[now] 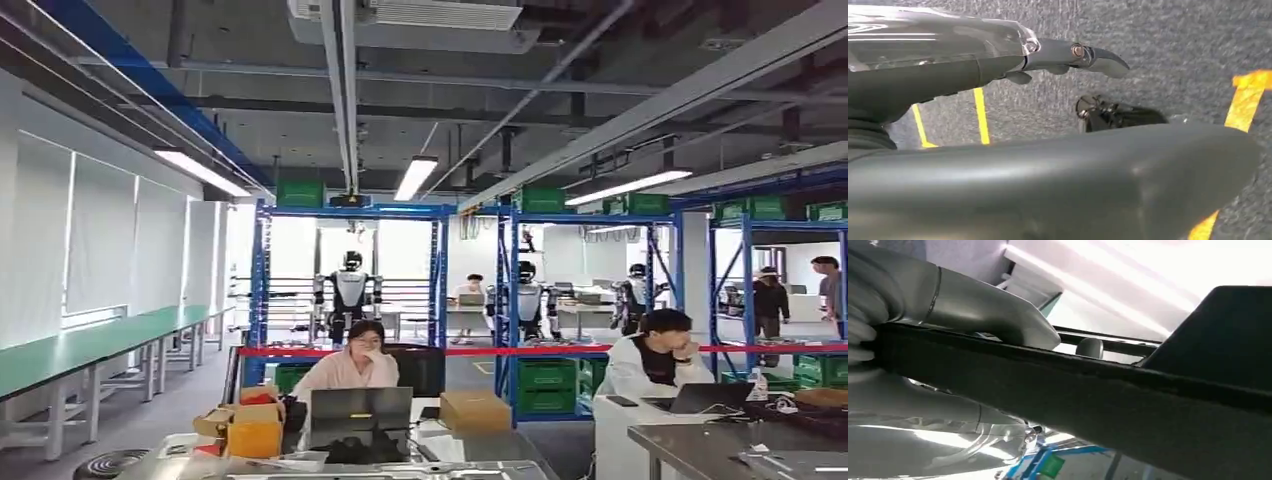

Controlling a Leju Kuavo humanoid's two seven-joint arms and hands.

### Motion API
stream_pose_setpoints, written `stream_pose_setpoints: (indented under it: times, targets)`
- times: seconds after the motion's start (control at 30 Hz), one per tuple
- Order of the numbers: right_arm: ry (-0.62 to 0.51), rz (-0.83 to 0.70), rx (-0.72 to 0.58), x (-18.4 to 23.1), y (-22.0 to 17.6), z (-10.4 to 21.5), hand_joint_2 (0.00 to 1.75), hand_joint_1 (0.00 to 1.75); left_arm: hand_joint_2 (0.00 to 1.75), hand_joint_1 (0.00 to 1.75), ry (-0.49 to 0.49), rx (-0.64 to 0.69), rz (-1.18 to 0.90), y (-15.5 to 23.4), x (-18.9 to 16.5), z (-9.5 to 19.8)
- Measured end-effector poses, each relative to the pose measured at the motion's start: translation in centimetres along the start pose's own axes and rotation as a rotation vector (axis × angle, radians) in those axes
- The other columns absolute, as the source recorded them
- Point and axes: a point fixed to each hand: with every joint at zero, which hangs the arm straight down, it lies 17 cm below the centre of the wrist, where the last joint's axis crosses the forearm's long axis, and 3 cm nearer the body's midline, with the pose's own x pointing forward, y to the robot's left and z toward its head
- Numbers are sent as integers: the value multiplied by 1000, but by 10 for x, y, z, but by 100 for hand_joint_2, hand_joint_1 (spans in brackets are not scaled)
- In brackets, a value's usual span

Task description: Take the parts from the cabinet and place them on the table.

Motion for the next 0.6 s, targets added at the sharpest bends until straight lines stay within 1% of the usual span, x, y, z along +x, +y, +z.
stream_pose_setpoints:
  times: [0.6]
  targets:
    - [6,-2,2,-1,0,0,175,175,175,0,-2,-2,0,0,0,0]
